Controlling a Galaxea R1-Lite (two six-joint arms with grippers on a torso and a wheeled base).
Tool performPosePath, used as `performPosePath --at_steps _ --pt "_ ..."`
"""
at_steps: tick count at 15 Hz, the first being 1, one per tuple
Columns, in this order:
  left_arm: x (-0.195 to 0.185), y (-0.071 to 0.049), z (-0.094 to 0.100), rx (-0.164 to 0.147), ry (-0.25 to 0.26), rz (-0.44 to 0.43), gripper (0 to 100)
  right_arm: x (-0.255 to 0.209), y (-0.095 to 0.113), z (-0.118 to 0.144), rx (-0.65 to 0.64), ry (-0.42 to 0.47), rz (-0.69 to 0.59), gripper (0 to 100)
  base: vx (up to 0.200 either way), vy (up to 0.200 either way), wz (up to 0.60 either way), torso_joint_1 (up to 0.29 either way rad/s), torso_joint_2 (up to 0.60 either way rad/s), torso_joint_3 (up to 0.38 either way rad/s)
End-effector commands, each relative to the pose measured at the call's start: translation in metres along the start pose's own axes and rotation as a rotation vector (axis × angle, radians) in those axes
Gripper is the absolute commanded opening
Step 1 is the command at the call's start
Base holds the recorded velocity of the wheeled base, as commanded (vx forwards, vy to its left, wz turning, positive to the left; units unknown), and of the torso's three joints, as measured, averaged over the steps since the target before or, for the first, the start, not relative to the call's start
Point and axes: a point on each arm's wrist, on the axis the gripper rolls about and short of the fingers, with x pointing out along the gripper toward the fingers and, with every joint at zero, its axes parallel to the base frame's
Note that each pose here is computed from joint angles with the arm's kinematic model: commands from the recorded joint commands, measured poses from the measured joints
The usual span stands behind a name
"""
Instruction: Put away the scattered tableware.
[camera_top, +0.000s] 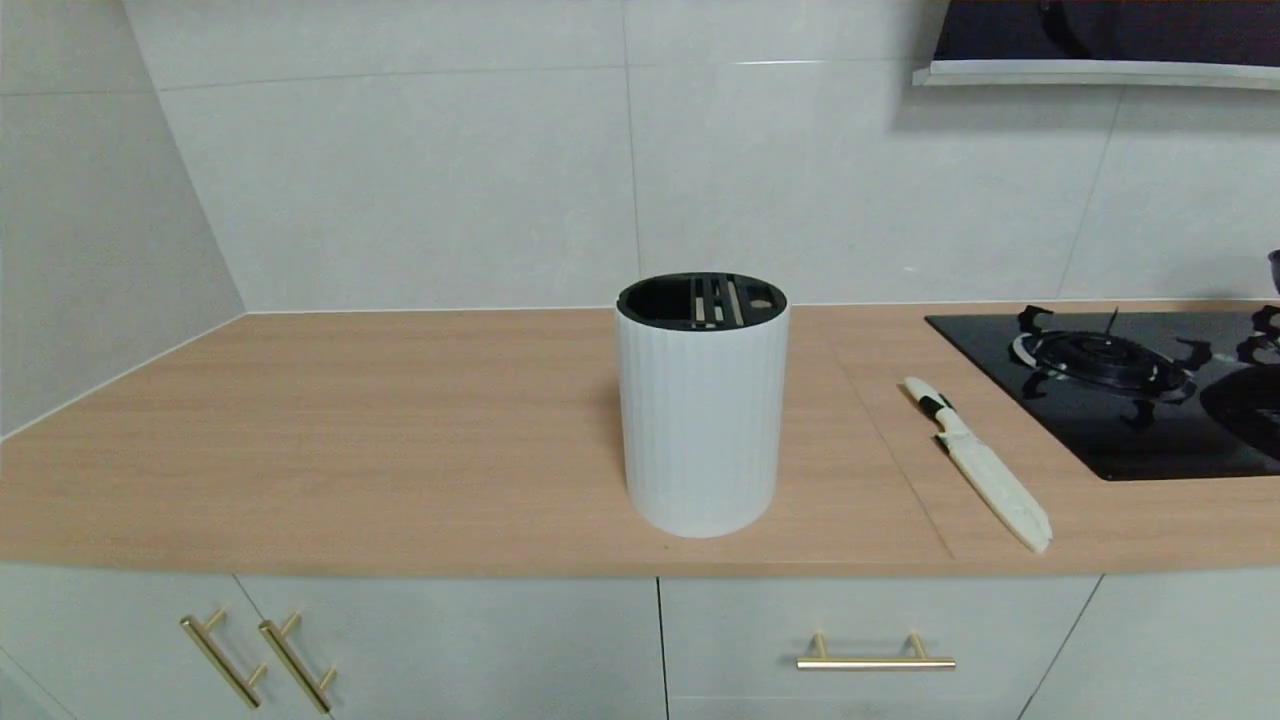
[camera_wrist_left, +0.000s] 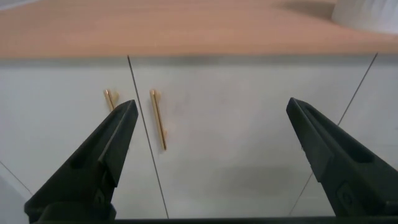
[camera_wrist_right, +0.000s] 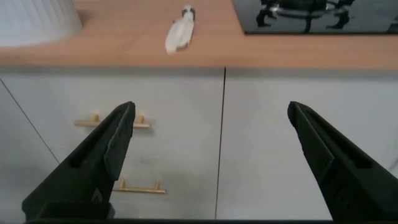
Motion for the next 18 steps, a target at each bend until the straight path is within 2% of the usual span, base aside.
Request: performPosePath --at_steps 1,18 --pt "0.0001 0.0 0.0 0.0 0.002 0.0 100 0.0001 0.0 0.0001 0.0 0.001 0.001 100 0.0 0.0 0.0 0.222 -0.5 -0.3" --pt "0.0 0.0 0.0 0.0 0.0 0.0 100 0.0001 0.0 0.0001 0.0 0.001 0.001 100 0.0 0.0 0.0 0.246 -0.54 -0.292"
